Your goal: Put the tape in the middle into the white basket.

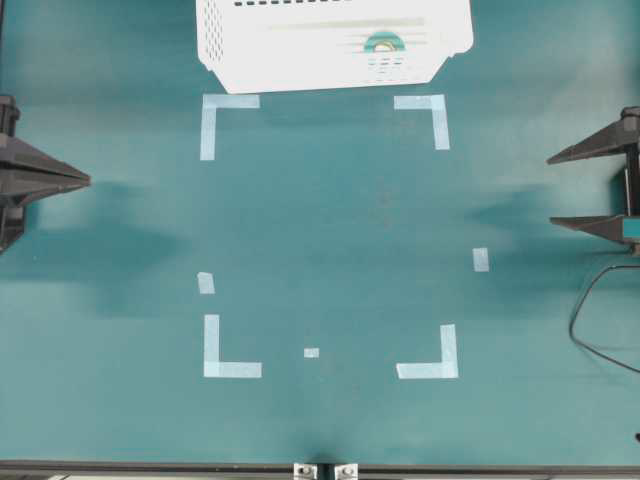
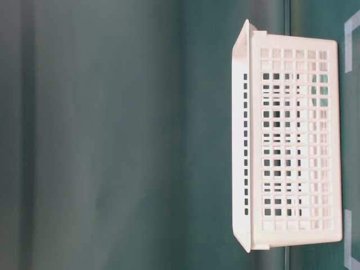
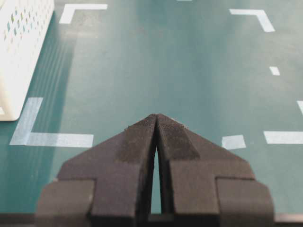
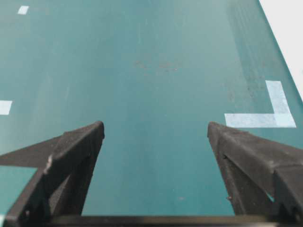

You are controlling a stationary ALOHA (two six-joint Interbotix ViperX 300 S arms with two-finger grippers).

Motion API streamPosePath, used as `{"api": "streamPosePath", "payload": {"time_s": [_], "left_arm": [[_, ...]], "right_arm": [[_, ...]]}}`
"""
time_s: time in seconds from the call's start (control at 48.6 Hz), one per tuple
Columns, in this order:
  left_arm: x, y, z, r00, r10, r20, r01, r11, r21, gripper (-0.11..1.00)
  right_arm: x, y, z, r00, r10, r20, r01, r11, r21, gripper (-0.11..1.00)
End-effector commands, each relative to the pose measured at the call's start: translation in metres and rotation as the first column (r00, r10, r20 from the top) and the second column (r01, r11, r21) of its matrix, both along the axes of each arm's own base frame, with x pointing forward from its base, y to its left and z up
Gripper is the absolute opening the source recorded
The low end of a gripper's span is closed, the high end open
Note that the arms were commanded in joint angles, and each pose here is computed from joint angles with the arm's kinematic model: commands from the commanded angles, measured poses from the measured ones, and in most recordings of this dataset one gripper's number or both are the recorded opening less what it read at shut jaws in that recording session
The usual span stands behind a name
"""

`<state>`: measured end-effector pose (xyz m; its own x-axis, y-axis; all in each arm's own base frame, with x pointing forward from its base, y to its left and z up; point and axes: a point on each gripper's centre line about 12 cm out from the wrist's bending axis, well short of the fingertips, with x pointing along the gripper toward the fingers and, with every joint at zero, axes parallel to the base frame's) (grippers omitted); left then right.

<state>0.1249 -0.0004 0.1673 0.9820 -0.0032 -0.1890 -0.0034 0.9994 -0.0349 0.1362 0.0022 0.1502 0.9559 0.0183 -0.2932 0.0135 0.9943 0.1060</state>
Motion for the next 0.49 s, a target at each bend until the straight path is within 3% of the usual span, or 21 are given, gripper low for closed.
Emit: {"api": "streamPosePath", "payload": {"time_s": [0.0, 0.474], "left_arm": [[0.0013, -0.0004, 0.0048, 1.000, -0.003, 0.011, 0.003, 1.000, 0.000, -0.11], [0.0013, -0.0004, 0.0050, 1.000, -0.003, 0.012, 0.003, 1.000, 0.002, -0.11]], "right_arm": [[0.0017, 0.0007, 0.0042, 1.000, 0.005, 0.015, -0.005, 1.000, 0.001, 0.97], [0.0012, 0.0004, 0.0041, 1.000, 0.003, 0.017, -0.003, 1.000, 0.001, 0.97]]}}
